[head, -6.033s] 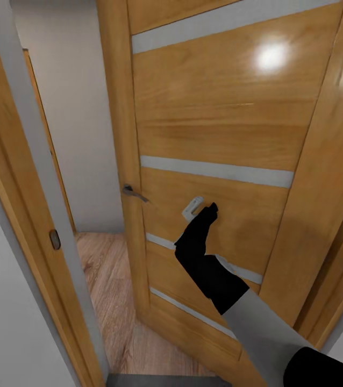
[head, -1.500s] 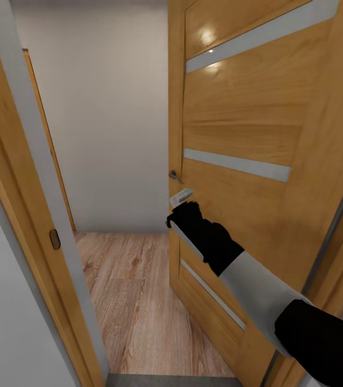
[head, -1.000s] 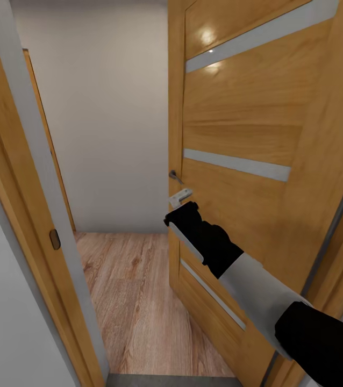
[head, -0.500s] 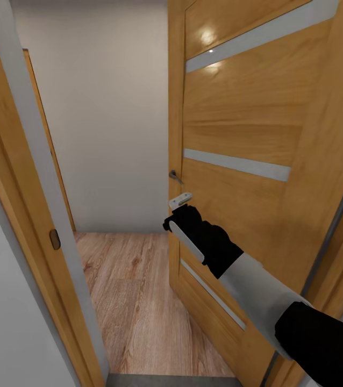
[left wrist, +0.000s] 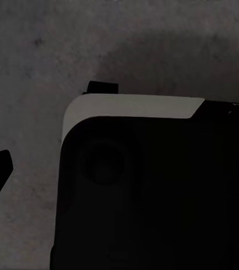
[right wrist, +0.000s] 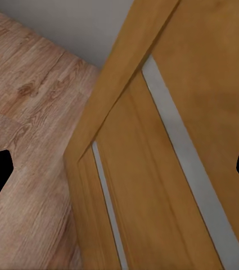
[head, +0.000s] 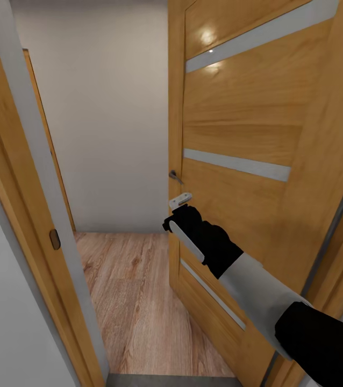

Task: Move the two storage containers from the living room to the garage. In the garage, place one container on the floor and stack the other container on top of it (either order is fine).

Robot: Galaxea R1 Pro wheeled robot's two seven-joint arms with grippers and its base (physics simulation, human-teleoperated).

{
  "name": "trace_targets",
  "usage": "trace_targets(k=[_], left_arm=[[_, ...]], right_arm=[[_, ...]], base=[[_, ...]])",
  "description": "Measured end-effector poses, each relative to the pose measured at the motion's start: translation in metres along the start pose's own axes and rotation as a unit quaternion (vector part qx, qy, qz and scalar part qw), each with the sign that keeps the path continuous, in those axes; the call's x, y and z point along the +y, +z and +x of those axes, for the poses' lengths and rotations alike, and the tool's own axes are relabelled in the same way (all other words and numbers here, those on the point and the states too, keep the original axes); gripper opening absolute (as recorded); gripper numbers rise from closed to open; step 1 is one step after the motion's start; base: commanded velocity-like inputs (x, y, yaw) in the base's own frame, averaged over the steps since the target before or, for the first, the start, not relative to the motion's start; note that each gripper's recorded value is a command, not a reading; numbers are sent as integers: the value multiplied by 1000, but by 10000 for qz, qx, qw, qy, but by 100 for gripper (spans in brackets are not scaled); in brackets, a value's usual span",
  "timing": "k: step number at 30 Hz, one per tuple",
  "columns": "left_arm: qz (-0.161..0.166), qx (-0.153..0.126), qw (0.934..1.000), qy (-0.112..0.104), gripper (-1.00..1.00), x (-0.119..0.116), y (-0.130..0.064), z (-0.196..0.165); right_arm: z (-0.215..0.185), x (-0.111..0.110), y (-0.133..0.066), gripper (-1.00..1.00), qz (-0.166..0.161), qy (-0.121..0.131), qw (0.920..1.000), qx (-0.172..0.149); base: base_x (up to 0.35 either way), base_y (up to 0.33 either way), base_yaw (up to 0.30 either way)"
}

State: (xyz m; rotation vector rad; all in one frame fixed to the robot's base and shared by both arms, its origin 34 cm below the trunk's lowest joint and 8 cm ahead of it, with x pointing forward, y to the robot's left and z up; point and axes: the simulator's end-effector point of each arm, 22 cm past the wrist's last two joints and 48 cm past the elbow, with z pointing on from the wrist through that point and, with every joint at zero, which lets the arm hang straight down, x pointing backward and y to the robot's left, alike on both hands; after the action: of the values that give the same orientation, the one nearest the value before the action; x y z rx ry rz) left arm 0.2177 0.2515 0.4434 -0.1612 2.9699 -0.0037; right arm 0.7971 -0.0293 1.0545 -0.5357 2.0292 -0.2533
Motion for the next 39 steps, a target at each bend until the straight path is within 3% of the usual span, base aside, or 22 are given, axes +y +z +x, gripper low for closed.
trace_targets(k=[11, 22, 39], left_arm=[[38, 56, 10000, 3, 100, -5, 0, 2], [39, 85, 10000, 9, 100, -4, 0, 4], [38, 92, 10000, 7, 100, -5, 0, 4]], right_arm=[[0, 0, 0, 100, 0, 0, 10000, 4], [1, 0, 0, 100, 2, -10, 10000, 9], [6, -1, 1, 100, 21, -47, 9999, 107]], base=[[13, 0, 0], [179, -83, 0], [10, -5, 0]])
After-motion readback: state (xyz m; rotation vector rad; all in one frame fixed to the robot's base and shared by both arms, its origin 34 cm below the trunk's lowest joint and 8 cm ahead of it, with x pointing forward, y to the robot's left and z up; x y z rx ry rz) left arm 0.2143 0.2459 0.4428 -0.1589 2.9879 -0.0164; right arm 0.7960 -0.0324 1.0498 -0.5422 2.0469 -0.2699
